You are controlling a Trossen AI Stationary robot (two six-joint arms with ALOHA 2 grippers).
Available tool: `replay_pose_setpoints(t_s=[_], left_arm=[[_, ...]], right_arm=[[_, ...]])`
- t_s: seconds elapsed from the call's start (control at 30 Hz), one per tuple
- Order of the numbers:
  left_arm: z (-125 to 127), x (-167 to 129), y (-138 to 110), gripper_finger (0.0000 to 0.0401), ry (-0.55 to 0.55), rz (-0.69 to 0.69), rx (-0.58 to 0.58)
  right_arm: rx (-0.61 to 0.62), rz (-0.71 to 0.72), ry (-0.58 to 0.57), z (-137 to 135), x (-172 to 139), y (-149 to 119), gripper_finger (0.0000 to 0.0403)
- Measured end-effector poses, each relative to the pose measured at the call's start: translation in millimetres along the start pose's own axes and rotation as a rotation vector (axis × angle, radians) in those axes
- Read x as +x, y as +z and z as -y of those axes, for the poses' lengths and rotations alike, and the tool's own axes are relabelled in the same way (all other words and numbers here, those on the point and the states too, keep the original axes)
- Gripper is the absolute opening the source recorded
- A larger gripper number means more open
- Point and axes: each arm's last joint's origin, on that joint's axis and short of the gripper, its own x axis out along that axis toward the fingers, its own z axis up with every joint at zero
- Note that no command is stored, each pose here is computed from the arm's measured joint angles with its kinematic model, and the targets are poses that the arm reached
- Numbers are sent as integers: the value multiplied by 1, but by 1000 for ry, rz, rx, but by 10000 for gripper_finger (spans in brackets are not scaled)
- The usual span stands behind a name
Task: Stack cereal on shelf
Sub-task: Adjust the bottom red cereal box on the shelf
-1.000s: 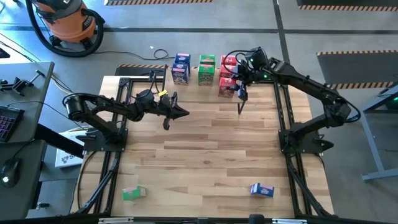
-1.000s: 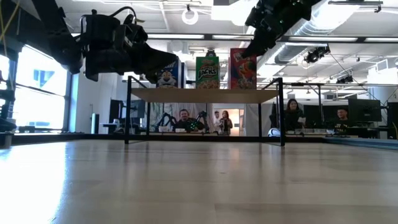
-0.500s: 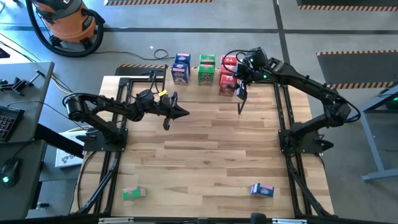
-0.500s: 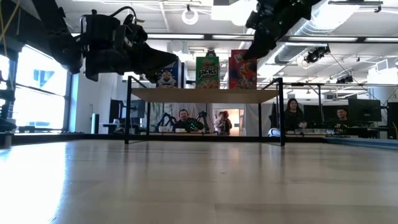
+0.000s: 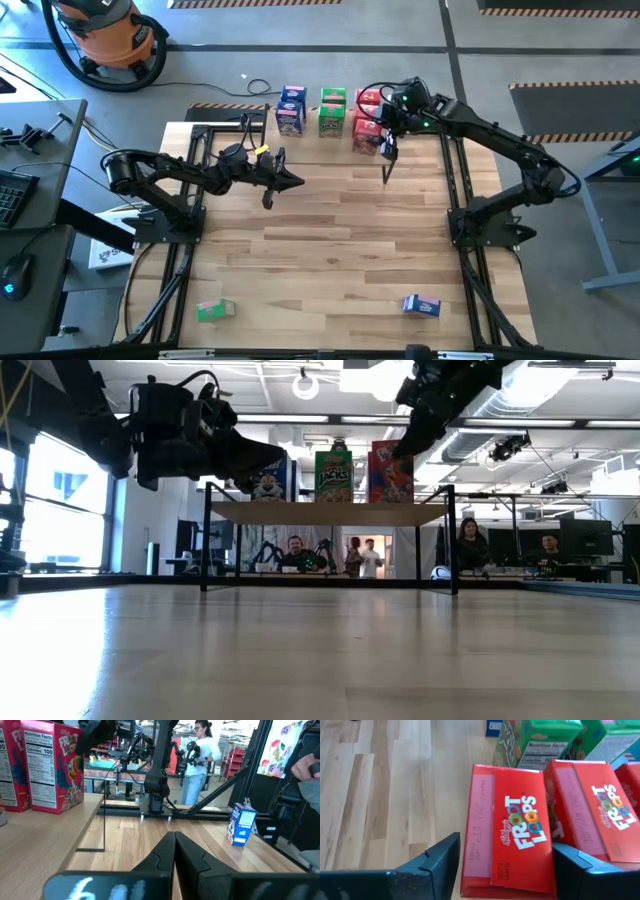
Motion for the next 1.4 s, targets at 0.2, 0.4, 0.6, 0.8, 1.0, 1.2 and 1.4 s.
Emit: replay_pose_setpoints(t_s=[0.2, 0.4, 0.6, 0.8, 1.0, 1.2, 1.4], left_arm=[[0, 0, 0, 0, 0, -3, -11], [0, 0, -1, 0, -1, -6, -2], [0, 0, -3, 0, -6, -28, -3], [0, 0, -3, 0, -1, -23, 1], [0, 0, -2, 0, 2, -21, 14], [0, 0, -2, 0, 2, -20, 14], [0, 0, -2, 0, 3, -20, 28]], right_arm=[[-11, 29, -10, -4, -13, 3, 227], [-1, 43, -22, -11, -31, 3, 227], [-7, 37, -112, -28, -62, 9, 204], [-24, 10, -157, -49, -60, -5, 98], [-21, 142, -147, -69, -22, -32, 9], [5, 156, -225, -71, -1, -52, 21], [16, 110, -227, -70, -8, -49, 2]])
